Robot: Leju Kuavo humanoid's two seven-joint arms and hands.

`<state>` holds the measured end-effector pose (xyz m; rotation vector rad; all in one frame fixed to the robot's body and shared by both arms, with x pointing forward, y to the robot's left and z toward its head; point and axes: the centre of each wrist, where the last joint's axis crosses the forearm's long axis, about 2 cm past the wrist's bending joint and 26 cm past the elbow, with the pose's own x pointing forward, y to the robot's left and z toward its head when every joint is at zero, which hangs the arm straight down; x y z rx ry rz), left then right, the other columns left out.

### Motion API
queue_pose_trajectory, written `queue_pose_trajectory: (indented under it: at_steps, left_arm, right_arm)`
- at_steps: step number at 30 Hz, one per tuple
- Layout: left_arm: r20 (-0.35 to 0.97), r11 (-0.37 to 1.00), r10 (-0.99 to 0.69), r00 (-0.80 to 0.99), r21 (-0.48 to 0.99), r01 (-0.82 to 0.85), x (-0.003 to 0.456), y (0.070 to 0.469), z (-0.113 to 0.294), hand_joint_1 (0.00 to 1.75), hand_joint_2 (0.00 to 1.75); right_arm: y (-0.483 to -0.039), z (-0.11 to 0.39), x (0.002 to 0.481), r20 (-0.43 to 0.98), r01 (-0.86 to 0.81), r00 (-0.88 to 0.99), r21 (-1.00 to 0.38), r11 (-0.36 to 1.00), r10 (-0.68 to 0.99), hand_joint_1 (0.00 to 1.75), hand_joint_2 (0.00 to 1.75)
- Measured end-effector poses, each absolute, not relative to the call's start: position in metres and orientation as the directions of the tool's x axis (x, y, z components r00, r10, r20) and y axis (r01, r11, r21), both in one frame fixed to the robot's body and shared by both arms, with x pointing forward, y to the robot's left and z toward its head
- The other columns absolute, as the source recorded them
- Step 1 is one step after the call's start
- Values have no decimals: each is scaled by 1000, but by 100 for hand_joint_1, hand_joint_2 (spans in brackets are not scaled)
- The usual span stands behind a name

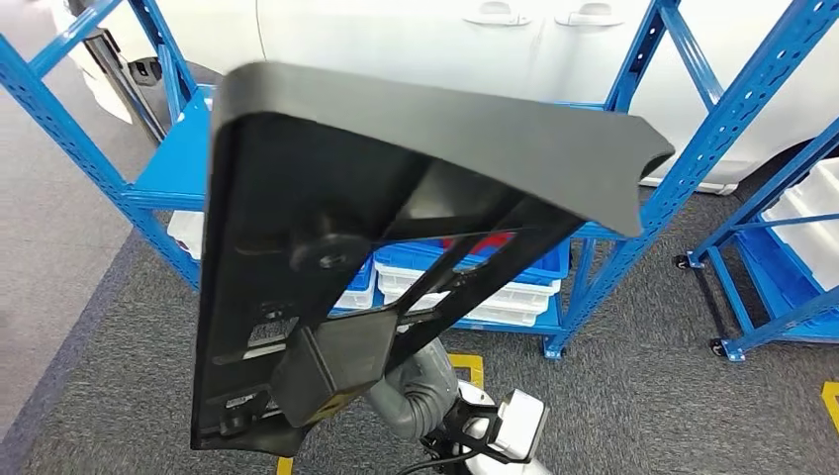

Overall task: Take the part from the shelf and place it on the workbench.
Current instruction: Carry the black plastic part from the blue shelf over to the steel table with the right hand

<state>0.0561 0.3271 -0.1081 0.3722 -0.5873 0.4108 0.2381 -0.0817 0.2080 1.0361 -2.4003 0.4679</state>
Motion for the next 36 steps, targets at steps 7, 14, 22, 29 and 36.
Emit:
queue_pose_trajectory:
  at_steps: [7,14,22,29,36]
  left_arm:
    - [596,852,260,760,229,-471,52,335,-108,0,175]
    - [608,836,266,748,240,-493,52,348,-107,0,175]
    - [655,841,221,722,248,-482,52,346,-107,0,175]
    - [665,871,257,701,155,-466,53,339,-108,0,175]
    - [673,878,259,693,135,-459,53,340,-108,0,175]
  right_arm:
    - [-80,209,240,551,-737,-619,-161,657,-559,175,175]
    - [-77,212,243,541,-732,-639,-208,649,-547,175,175]
    - [-76,205,245,566,-738,-633,-236,632,-529,175,175]
    - [-78,203,248,580,-763,-610,-246,597,-540,175,175]
    - [-76,203,251,585,-767,-607,-255,589,-537,175,175]
